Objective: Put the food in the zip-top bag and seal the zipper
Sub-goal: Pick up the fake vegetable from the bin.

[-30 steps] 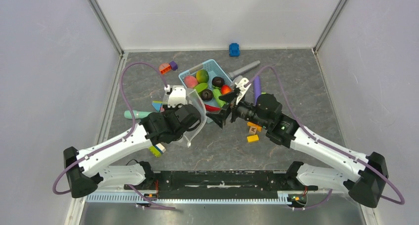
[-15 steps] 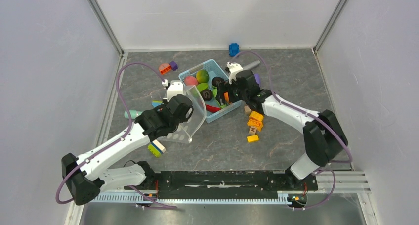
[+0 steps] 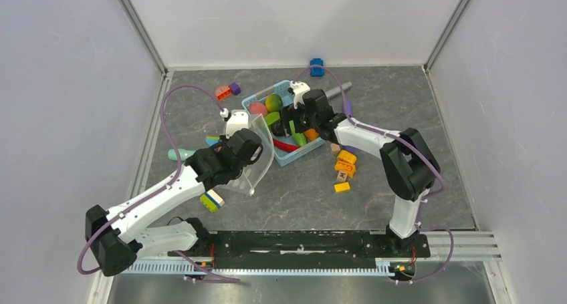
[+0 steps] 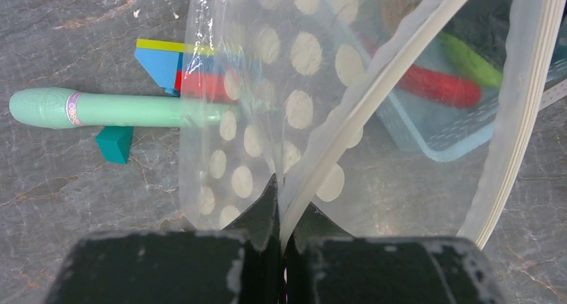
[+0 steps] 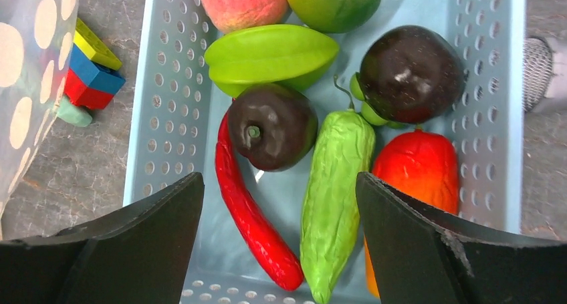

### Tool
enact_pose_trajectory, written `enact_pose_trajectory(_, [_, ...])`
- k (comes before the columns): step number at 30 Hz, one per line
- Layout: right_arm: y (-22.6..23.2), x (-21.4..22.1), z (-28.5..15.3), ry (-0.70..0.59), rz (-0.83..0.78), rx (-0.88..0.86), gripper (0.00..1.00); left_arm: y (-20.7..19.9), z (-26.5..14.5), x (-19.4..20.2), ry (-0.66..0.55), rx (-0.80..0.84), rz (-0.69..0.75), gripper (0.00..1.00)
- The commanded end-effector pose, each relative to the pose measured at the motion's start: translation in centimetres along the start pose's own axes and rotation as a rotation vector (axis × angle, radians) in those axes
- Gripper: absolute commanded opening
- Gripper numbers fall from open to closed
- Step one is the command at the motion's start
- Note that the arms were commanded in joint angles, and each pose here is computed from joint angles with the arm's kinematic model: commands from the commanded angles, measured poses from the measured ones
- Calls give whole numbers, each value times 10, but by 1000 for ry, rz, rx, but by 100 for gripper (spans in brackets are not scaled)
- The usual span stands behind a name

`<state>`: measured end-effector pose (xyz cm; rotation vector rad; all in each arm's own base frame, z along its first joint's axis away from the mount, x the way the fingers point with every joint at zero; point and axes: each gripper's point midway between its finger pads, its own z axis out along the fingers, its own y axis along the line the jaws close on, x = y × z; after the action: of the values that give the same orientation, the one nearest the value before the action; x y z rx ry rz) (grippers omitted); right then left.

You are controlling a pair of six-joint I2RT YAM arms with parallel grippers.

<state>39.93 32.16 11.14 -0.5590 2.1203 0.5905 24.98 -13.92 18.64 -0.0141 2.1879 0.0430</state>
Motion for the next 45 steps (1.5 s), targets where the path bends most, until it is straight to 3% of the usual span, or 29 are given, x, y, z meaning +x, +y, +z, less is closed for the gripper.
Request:
enact_pose_trajectory(1, [19,-39,14,-103,-72,-29,89,5,4,-6,-40,-35,-17,2])
enact_pose_trajectory(13, [17,-19,58,-65,-80,43,86,18,4,-6,-66,-96,-46,2])
enact_pose_trajectory(20, [-4,6,63,-25,-92,193,81,21,5,-4,-71,-115,-63,2])
enact_pose_trajectory(24, [-21,20,54,-12,-85,275,74,22,6,-2,-70,-120,-69,2])
enact_pose_trajectory(32, [-40,39,15,-44,-106,357,46,21,7,1,-60,-111,-61,2])
enact_pose_trajectory(37, [-42,43,-8,-59,-134,351,42,16,9,4,-50,-85,-63,2])
enact_pose_trajectory(45, [-22,3,-39,-176,-136,259,40,-1,6,-1,-46,0,-79,2])
